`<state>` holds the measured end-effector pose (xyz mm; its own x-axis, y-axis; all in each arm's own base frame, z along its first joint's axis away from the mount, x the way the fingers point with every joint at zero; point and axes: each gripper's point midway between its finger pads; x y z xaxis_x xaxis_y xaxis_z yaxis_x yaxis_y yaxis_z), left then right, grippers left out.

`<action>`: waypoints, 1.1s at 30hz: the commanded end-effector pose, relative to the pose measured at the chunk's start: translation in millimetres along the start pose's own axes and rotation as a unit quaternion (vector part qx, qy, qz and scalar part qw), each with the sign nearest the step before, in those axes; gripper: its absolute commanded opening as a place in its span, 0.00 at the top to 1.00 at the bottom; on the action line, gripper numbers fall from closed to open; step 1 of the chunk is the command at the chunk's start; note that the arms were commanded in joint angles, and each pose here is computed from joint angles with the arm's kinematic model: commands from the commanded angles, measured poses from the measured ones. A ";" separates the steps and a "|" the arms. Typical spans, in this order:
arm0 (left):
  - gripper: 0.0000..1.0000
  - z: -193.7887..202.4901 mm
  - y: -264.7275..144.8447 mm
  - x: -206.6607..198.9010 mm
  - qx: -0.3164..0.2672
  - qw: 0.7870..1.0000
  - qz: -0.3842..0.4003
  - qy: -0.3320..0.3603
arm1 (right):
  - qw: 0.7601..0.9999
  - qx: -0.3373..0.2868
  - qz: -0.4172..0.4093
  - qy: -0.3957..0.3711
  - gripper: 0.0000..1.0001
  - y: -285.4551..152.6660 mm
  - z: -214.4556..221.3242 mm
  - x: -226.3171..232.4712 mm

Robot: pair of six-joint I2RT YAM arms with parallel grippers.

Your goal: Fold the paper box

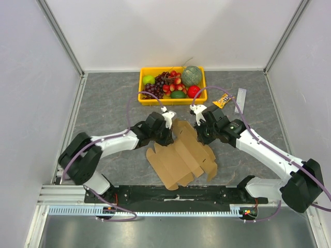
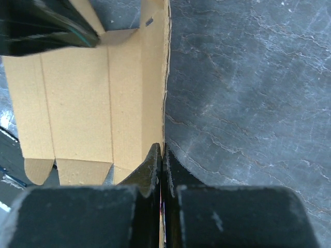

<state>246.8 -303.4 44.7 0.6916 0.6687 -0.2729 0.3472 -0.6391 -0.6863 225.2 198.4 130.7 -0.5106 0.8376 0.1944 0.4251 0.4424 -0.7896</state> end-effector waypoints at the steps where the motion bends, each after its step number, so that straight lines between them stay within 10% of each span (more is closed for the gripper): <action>1: 0.98 -70.7 -58.2 -1.5 -0.104 0.993 -0.034 0.032 | 0.999 -0.025 0.023 -0.013 1.00 0.1 -10.1 -8.0; 5: 0.95 -108.1 -105.5 11.8 -0.180 0.982 -0.051 0.024 | 0.999 -0.023 0.033 -0.018 1.00 2.1 -8.5 -12.3; 18: 0.43 -189.3 -153.8 97.9 -0.296 0.951 -0.080 -0.034 | 0.991 -0.068 -0.009 -0.113 0.99 -14.1 -20.3 1.9; 33: 0.53 -184.3 -78.1 85.8 -0.226 0.971 0.069 -0.039 | 0.978 -0.089 -0.045 -0.181 0.98 -24.6 -47.0 20.0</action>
<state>414.7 -254.7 198.3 0.6483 0.6713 -0.3593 0.5857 -0.7412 -0.3280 227.8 206.5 153.1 -0.7217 0.6891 0.0653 0.4443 0.5335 -0.7197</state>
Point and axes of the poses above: each gripper's point midway between its finger pads, its own y axis out along the fingers, its own x axis along the line the jaws close on, z = x × y, and after that the axes turned 6 degrees about y, right-handed
